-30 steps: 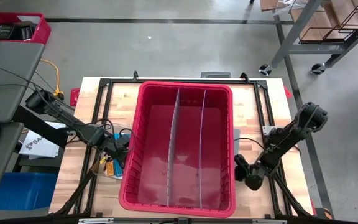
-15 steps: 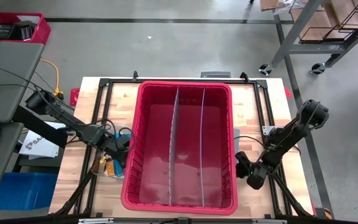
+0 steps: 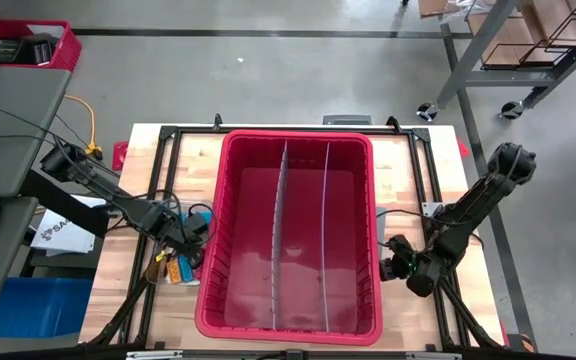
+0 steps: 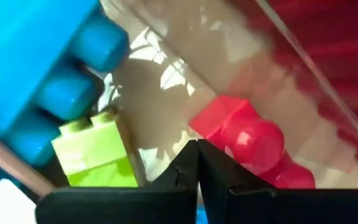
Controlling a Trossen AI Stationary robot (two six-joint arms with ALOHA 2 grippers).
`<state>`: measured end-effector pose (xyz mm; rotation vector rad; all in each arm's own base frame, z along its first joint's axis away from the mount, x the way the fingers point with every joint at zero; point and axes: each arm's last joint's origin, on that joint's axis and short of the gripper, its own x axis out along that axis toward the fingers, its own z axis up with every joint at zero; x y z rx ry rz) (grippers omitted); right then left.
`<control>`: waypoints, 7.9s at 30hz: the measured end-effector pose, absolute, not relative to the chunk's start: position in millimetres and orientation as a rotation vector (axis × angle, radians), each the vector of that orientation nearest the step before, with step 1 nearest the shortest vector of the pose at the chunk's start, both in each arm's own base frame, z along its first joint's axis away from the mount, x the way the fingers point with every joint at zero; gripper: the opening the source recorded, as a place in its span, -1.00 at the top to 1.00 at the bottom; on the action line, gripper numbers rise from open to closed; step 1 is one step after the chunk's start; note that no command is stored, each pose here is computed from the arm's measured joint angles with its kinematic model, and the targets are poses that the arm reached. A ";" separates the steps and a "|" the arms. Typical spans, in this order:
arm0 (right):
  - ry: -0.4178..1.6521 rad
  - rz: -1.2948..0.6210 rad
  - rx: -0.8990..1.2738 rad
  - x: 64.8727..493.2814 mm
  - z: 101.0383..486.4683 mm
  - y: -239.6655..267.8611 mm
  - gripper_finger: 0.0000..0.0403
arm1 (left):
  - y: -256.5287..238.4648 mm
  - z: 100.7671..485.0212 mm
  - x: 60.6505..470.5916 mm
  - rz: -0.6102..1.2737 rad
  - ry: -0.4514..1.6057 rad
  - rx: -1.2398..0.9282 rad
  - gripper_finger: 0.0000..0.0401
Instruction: Sort Items/Unsort Items
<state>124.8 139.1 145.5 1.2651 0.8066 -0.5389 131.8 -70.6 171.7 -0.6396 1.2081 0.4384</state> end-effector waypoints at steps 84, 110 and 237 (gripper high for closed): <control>0.809 -0.802 0.670 293.0 327.4 252.8 1.00 | -35.7 343.7 133.7 0.367 0.442 -0.215 1.00; 1.268 -0.745 1.083 235.9 250.0 335.2 1.00 | -130.4 408.2 201.1 -0.373 0.290 0.012 1.00; 1.327 -0.822 0.903 213.1 189.9 348.3 1.00 | -150.0 414.3 175.3 0.102 0.157 -0.120 1.00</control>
